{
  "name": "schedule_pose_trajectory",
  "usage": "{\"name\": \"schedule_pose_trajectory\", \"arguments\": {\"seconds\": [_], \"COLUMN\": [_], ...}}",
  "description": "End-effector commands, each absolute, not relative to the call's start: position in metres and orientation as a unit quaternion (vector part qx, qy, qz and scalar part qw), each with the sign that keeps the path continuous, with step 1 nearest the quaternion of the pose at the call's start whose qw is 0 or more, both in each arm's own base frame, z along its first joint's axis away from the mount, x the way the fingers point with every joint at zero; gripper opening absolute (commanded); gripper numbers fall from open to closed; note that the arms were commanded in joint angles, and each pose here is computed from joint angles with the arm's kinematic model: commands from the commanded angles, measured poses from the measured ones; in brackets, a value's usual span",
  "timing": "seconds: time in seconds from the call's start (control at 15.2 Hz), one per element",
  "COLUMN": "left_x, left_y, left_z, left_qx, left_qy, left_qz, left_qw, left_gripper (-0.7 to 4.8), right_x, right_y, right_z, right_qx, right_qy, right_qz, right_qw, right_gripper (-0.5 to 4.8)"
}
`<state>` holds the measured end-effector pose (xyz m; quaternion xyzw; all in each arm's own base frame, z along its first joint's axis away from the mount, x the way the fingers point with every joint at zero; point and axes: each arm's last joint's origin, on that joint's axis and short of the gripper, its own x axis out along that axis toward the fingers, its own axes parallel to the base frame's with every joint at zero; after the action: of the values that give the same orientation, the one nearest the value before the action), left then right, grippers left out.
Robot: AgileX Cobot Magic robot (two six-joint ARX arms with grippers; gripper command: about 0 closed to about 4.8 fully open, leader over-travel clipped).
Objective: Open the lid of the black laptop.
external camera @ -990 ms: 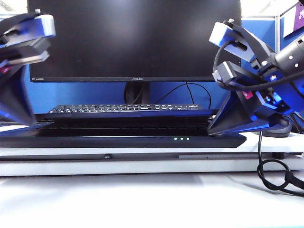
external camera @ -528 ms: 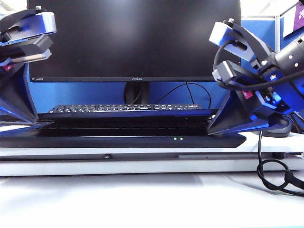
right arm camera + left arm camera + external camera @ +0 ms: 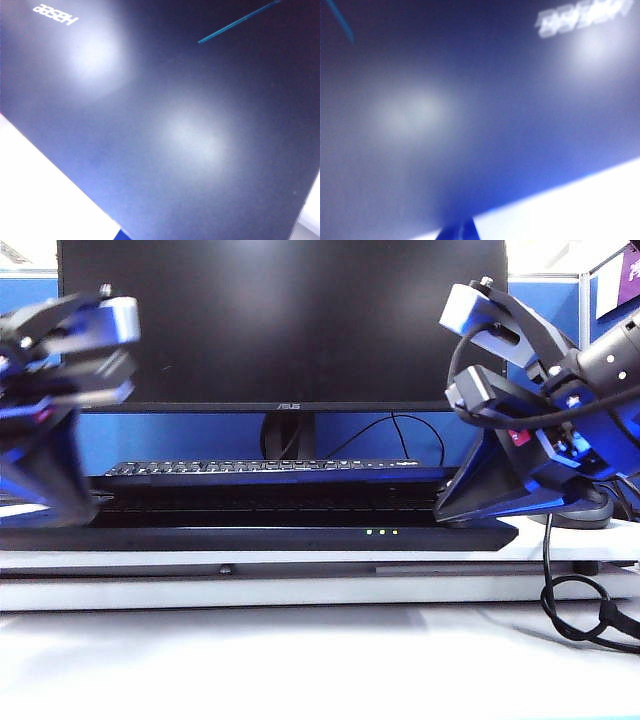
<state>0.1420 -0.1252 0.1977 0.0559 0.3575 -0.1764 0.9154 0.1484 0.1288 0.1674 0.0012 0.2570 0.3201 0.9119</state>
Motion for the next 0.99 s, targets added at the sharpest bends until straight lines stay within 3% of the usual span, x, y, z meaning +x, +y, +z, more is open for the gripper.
{"name": "schedule_pose_trajectory", "arguments": {"seconds": [0.07,0.99], "left_x": [0.144,0.153], "left_y": [-0.126,-0.131], "left_z": [0.202,0.216], "left_qx": [0.049,0.041], "left_qy": [0.336,0.244], "left_qz": [-0.170,-0.147], "left_qw": [0.925,0.958], "left_gripper": [-0.04,-0.04], "right_x": [0.154,0.156], "right_y": [0.131,0.132], "right_z": [0.180,0.186], "right_qx": [0.018,0.022], "right_qy": [0.204,0.186], "right_qz": [0.311,0.302], "right_qw": [0.928,0.935], "right_gripper": [-0.01,-0.01]}}
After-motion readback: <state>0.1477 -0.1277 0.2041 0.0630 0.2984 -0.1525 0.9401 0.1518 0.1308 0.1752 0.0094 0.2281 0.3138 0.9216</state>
